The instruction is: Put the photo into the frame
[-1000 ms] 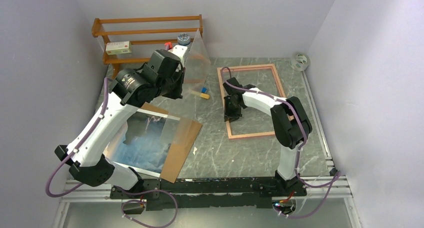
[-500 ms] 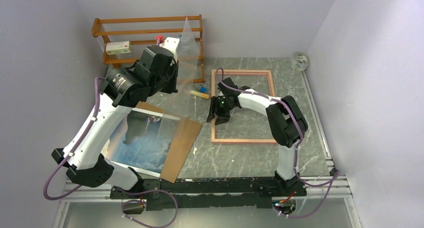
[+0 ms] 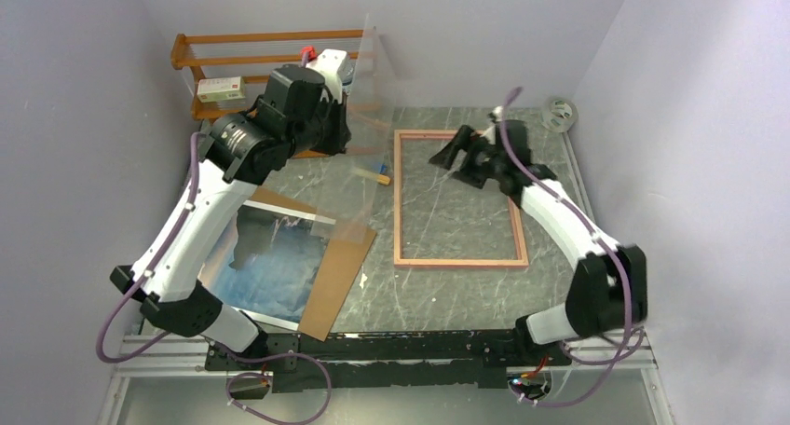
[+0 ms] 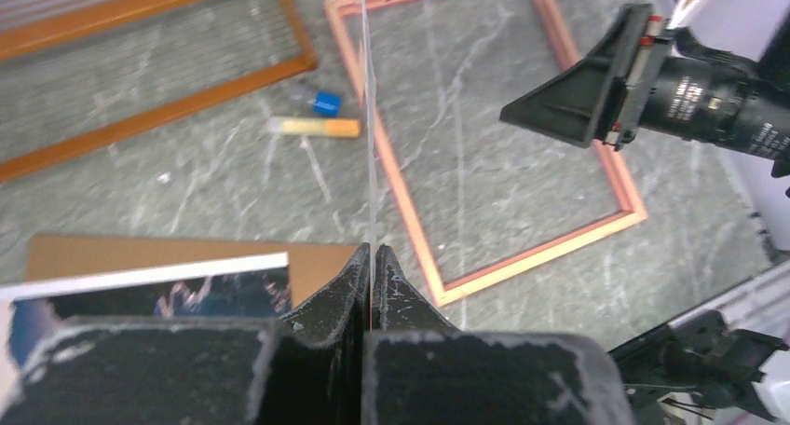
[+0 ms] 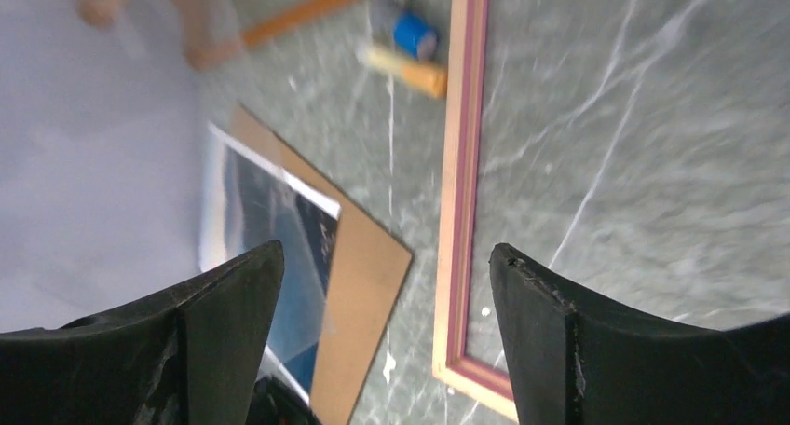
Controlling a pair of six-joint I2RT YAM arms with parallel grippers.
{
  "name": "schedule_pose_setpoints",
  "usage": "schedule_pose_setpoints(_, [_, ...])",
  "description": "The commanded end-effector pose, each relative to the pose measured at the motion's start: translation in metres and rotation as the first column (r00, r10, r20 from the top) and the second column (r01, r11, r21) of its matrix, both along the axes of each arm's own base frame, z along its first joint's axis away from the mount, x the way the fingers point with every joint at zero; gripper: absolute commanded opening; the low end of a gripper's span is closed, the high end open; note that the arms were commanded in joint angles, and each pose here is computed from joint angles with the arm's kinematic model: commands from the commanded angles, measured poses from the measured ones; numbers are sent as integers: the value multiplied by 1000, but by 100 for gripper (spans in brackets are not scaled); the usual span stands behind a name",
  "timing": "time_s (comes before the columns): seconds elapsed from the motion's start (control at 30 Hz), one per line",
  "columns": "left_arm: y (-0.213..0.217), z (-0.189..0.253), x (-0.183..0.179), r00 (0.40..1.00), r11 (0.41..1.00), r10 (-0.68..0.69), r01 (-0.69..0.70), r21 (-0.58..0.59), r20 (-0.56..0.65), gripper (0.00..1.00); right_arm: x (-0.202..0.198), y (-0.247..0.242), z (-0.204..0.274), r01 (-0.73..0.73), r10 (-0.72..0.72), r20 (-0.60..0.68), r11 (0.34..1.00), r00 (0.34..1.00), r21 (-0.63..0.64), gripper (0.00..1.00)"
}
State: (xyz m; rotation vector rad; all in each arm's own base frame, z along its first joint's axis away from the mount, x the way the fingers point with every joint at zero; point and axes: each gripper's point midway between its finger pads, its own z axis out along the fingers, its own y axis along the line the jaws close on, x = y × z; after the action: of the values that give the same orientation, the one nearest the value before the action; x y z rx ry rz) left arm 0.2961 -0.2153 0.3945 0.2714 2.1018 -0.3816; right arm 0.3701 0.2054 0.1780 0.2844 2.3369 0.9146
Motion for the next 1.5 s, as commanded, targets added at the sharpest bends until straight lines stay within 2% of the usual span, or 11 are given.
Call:
schedule_pose_setpoints(0.0, [-47, 50, 17, 978, 968, -161, 182, -171, 130, 3, 16, -39, 70, 42, -86, 270, 986, 959, 163, 87])
schedule_pose_setpoints(0.13, [-72, 69, 25, 953, 917, -257, 292, -271, 158, 3, 6, -59, 124, -29, -91, 428, 964, 899, 266, 89])
schedule_pose_setpoints(0.2, [-83, 81, 23, 936, 880, -308, 348, -324, 169, 2, 1, -72, 152, 30, -179, 494, 955, 851, 294, 88])
schedule_pose_setpoints(0.33, [-99, 114, 1, 867, 762, -434, 498, -413, 243, 3, -7, -77, 185, 41, -225, 551, 944, 803, 327, 89])
schedule_pose_setpoints(0.6, [-75, 163, -27, 746, 550, -546, 662, -510, 381, 2, -2, -91, 212, 92, -306, 626, 932, 717, 351, 95])
schedule_pose_setpoints(0.7, [-67, 178, -33, 707, 490, -568, 702, -516, 422, 3, -3, -90, 226, 39, -298, 661, 926, 688, 376, 96])
schedule_pose_setpoints(0.83, [-61, 184, -33, 698, 468, -571, 709, -528, 432, 2, -12, -75, 243, -89, -242, 695, 911, 677, 404, 96])
schedule_pose_setpoints(1.0, [-52, 188, -31, 706, 459, -557, 700, -547, 437, 3, -41, -58, 271, -291, -158, 795, 874, 586, 388, 95])
schedule_pose_setpoints(1.17, [-44, 188, -26, 719, 466, -544, 688, -556, 433, 3, -56, -54, 279, -365, -126, 834, 857, 537, 364, 93])
schedule_pose_setpoints(1.33, [-37, 184, -22, 746, 498, -517, 661, -561, 420, 3, -67, -59, 281, -432, -155, 830, 794, 535, 427, 80])
schedule_pose_setpoints(1.47, [-32, 182, -19, 760, 508, -501, 645, -571, 413, 2, -75, -64, 280, -508, -157, 817, 714, 555, 482, 60])
